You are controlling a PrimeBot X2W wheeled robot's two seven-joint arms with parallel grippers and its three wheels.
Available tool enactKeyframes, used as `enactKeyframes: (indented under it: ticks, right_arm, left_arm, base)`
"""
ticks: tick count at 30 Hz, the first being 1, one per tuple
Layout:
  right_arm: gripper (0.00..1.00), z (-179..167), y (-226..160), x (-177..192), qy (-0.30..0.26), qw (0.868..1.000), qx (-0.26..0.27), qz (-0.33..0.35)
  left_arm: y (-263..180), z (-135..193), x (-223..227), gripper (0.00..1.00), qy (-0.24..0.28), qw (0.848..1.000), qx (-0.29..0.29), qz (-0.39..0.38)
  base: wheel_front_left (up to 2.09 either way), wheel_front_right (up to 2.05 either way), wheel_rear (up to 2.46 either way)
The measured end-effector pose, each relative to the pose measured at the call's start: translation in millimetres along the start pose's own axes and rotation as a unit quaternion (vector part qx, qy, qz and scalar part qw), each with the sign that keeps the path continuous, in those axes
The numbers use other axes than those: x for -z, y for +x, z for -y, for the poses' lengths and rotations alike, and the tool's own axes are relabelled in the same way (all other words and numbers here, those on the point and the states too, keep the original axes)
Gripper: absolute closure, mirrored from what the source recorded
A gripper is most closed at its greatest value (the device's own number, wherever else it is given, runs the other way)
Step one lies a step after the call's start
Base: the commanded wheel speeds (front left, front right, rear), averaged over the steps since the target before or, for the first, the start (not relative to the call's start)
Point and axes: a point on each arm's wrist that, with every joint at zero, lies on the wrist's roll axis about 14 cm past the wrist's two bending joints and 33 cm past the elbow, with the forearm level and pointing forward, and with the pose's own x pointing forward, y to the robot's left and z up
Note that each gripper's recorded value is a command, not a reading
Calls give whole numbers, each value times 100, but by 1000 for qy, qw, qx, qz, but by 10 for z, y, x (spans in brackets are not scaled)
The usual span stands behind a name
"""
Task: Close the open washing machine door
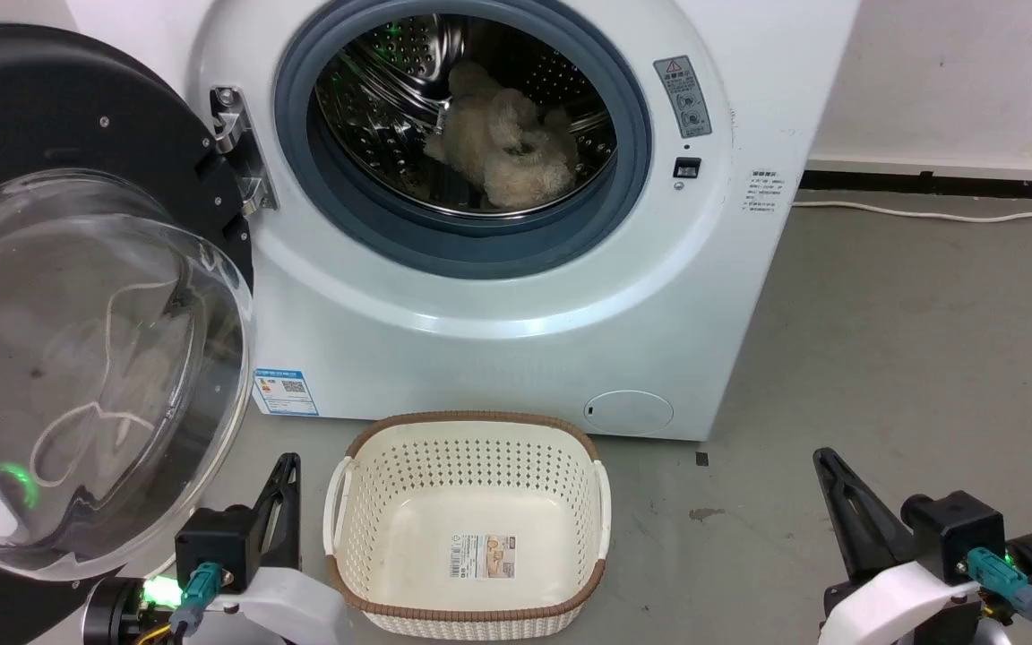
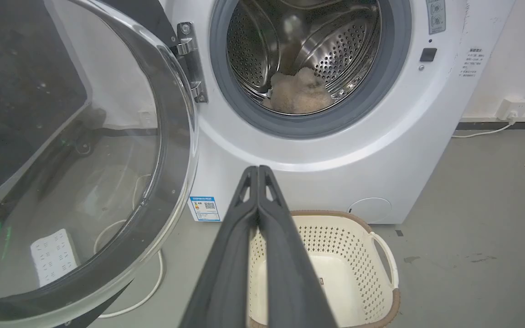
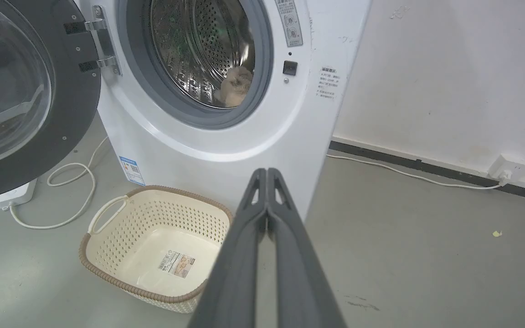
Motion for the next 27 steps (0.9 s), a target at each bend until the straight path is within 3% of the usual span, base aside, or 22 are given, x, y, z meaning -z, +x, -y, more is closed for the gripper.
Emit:
enactKeyframes:
  ticks: [3, 4, 18, 27]
  right_arm:
    - [100, 0, -1, 1, 0, 1000, 0, 0]
    - [0, 1, -1, 1, 0, 1000, 0, 0]
    - [0, -51, 27, -30, 6, 1000, -9, 11]
    - [0, -272, 98, -38, 6, 999, -43, 19]
  left_arm:
    - [-1, -1, 3, 100, 0, 1000, 0, 0]
    - [-1, 1, 5, 0, 0, 1000, 0, -1]
    - [-42, -6, -22, 0, 0, 1000, -1, 10]
    - [-169, -164, -66, 0, 1, 999, -26, 24]
  base:
    - [0, 0, 0]
    - [0, 0, 0]
    - [0, 0, 0]
    - [0, 0, 0]
